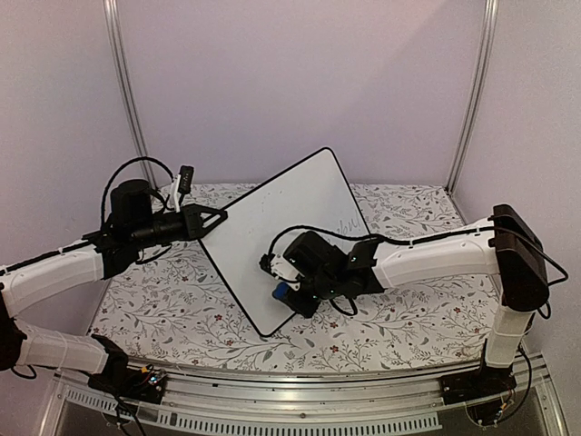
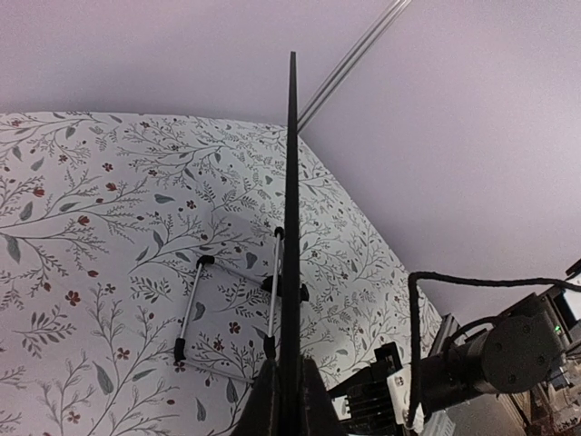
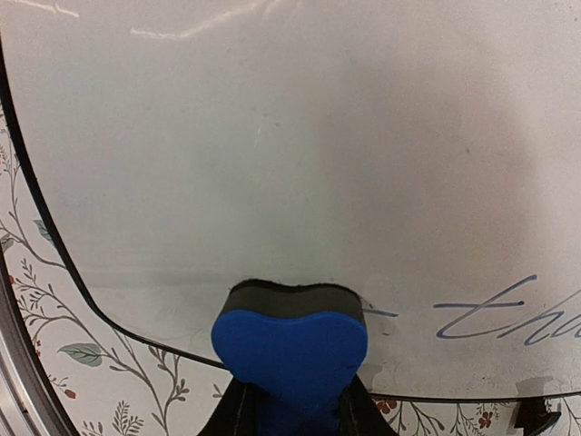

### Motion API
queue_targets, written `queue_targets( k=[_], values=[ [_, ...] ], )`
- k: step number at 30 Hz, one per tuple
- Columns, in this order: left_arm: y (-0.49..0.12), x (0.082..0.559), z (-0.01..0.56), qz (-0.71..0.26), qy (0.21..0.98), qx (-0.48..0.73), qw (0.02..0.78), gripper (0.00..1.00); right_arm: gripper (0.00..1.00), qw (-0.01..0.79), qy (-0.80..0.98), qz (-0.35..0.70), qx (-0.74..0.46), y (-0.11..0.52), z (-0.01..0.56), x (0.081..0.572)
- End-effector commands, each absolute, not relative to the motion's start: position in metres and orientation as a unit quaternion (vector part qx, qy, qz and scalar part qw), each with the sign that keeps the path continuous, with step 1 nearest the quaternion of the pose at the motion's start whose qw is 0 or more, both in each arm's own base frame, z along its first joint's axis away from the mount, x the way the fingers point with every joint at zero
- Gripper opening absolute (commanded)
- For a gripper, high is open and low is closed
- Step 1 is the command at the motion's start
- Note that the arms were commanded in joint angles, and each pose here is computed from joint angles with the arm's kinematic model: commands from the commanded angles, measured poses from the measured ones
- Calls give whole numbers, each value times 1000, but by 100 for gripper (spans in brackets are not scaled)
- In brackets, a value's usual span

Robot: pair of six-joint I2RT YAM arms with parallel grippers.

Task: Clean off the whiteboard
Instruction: Erase the whiteboard on the whiteboard stand.

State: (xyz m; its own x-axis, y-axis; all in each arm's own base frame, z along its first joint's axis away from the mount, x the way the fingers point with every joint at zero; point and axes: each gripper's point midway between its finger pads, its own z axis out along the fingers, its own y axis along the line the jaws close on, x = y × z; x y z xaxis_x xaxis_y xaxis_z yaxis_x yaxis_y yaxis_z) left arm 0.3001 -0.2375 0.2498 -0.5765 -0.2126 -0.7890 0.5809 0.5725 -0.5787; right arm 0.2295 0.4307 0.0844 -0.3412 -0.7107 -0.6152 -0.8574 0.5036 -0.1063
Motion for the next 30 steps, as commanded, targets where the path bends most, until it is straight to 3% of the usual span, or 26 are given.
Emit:
queue_targets(
  k=[1,13,30],
  values=[
    [-248,291,274,-471,739,152,457,0,0,330,817,110,-461,429,84,249],
    [-248,291,275,-473,738,152,458,0,0,292,843,109,-439,398,53,230],
    [-248,290,276,-472,737,154,459,0,0,362,824,125,-417,427,114,279]
  ],
)
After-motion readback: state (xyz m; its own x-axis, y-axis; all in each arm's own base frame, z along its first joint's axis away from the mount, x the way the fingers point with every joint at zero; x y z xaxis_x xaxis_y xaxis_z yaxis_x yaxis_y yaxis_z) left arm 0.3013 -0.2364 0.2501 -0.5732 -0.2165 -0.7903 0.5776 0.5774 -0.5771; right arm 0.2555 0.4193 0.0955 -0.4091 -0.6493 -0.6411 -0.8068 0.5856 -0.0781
